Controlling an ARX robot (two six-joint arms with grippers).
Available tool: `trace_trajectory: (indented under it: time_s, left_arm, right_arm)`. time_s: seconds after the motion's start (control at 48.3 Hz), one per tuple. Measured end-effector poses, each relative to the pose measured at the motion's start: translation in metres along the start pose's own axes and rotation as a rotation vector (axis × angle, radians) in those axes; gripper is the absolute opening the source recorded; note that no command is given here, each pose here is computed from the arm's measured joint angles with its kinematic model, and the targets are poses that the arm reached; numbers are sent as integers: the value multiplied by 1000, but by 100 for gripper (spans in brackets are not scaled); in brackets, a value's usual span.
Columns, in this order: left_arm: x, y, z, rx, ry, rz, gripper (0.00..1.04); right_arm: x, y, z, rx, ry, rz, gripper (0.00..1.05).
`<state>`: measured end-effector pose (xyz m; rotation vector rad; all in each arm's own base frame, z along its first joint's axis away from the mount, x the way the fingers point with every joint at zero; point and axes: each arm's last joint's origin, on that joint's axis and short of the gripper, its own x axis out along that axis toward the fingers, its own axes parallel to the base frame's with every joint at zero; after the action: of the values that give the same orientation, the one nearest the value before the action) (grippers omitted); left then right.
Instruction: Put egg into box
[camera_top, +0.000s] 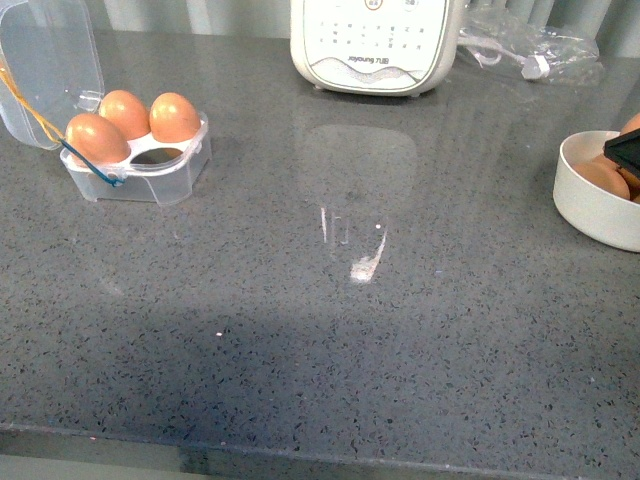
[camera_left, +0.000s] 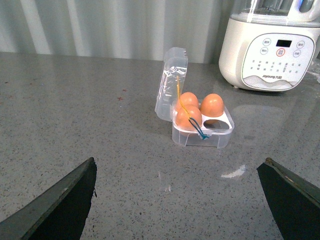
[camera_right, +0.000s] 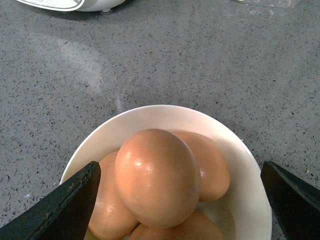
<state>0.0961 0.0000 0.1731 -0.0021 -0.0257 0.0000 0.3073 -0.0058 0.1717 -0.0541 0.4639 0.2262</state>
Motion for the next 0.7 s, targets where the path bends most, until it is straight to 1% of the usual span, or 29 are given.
trace_trajectory:
  time_s: [0.062,0.083,0.186,0.228,0.248,0.311,0.331,0.373,0.435,0.559,0.704]
  left_arm:
    - [0,0,0,0,0,0,98]
    - [0,0,0,0,0,0,98]
    - [0,0,0,0,0,0,98]
    - [0,0,0,0,0,0,98]
    - [0,0,0,0,0,0,98]
    - [0,0,0,0,0,0,98]
    - [0,0,0,0,0,0,98]
    - [0,0,0,0,0,0,98]
    - [0,0,0,0,0,0,98]
    - [0,0,0,0,0,0,98]
    - [0,0,0,0,0,0,98]
  right_arm:
    - [0,-1,0,1,-1,-3,97]
    - [0,-1,0,0,-2,-3,94]
    - [-1,-1,-1,0,-4,-9,76]
    - [-1,-1,-1,0,-3,-9,67]
    - [-1,-1,-1,0,-3,-9,66]
    - [-1,-1,-1,0,-4,-7,55]
    - [-1,-1,-1,-1,-5,-6,50]
    - [-1,-1,-1,-2,-7,-7,45]
    - [-3,0,1,-4,-14,-8,43]
    - [-7,2,6,-10,-32,-5,43]
    - [-19,12,21,-29,-80,7,43]
